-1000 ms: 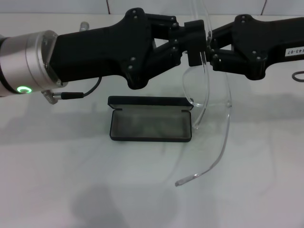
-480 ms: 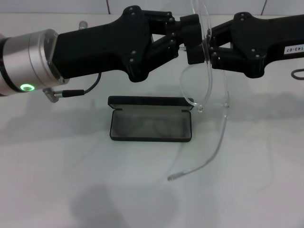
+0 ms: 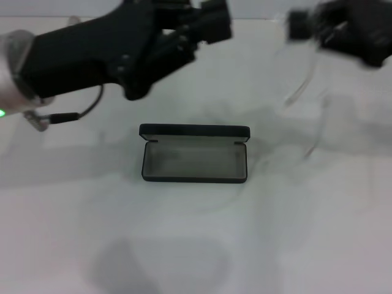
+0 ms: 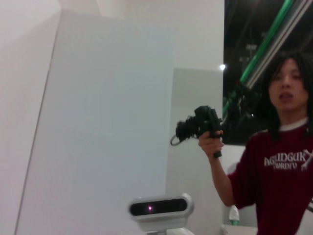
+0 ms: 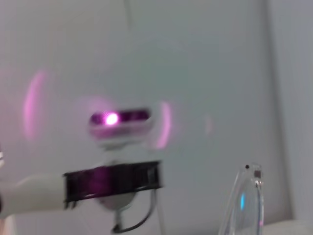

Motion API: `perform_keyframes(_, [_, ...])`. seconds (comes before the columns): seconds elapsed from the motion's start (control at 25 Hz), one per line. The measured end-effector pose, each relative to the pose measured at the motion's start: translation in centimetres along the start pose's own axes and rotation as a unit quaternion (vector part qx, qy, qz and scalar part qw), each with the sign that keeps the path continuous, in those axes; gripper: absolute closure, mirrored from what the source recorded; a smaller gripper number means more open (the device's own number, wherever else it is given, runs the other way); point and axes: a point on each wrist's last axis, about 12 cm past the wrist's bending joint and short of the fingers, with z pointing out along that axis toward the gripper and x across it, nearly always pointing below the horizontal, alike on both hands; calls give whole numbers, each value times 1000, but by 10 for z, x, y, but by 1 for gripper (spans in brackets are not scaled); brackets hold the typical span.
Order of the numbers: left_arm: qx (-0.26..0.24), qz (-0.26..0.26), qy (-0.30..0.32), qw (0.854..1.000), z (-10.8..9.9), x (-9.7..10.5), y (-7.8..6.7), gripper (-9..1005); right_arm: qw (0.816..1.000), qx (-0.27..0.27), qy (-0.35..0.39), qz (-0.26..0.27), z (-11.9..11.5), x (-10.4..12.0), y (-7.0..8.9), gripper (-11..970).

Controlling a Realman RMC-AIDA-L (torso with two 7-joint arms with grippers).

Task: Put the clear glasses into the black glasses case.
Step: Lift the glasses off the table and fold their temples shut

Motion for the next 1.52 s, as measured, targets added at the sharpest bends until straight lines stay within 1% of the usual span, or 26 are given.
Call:
perform_keyframes(0.04, [-4,-1,-4,1000,-4,-1,-1,897,1000,5,-14,-1,-8,-1,1,845])
perform_keyframes(0.08, [-8,-4,-6,1000,-8,-1,-3,897,997,4,-73,-8,-29,-7,8,845])
perform_keyframes(0.12, [-8,-4,-6,1000,-8,-1,-3,898,997,4,-73,-8,-29,-7,8,845])
perform_keyframes(0.16, [-9,-5,-5,1000,-9,0,-3,898,995,1,-96,-11,-36,-8,11,844])
perform_keyframes(0.2, [-10,-7,-3,1000,-10,1,-4,898,991,-6,-136,-19,-47,-11,16,844])
perform_keyframes(0.28, [-3,-15,2,1000,-9,4,-5,898,981,-15,-190,-32,-60,-12,21,844])
perform_keyframes(0.36, [17,-26,6,1000,-6,8,-7,898,968,-20,-245,-50,-69,-11,25,844])
perform_keyframes(0.48, [63,-48,13,997,6,15,-9,899,954,-11,-293,-68,-73,-7,25,844])
perform_keyframes(0.6, [105,-62,22,992,21,22,-12,899,945,7,-320,-66,-62,4,18,844])
perform_keyframes(0.64, [119,-63,24,991,27,24,-14,900,945,7,-320,-66,-62,4,18,844])
perform_keyframes(0.68, [131,-63,24,989,32,26,-16,900,943,13,-326,-65,-48,11,12,844])
perform_keyframes(0.76, [146,-60,18,987,38,28,-17,900,944,16,-324,-61,-36,18,8,844])
perform_keyframes(0.88, [156,-59,8,986,44,31,-17,900,951,16,-304,-58,-12,26,0,844])
perform_keyframes(1.04, [147,-44,-18,988,43,30,-16,901,964,3,-261,-56,16,34,-4,844])
perform_keyframes(1.24, [119,-18,-57,991,36,25,-13,902,969,-2,-240,-51,25,39,-4,843])
perform_keyframes(1.4, [97,-14,-69,993,29,24,-11,902,971,-3,-235,-50,27,41,-4,843])
perform_keyframes(1.52, [83,-23,-76,993,25,26,-9,903,972,-5,-230,-48,28,42,-3,843])
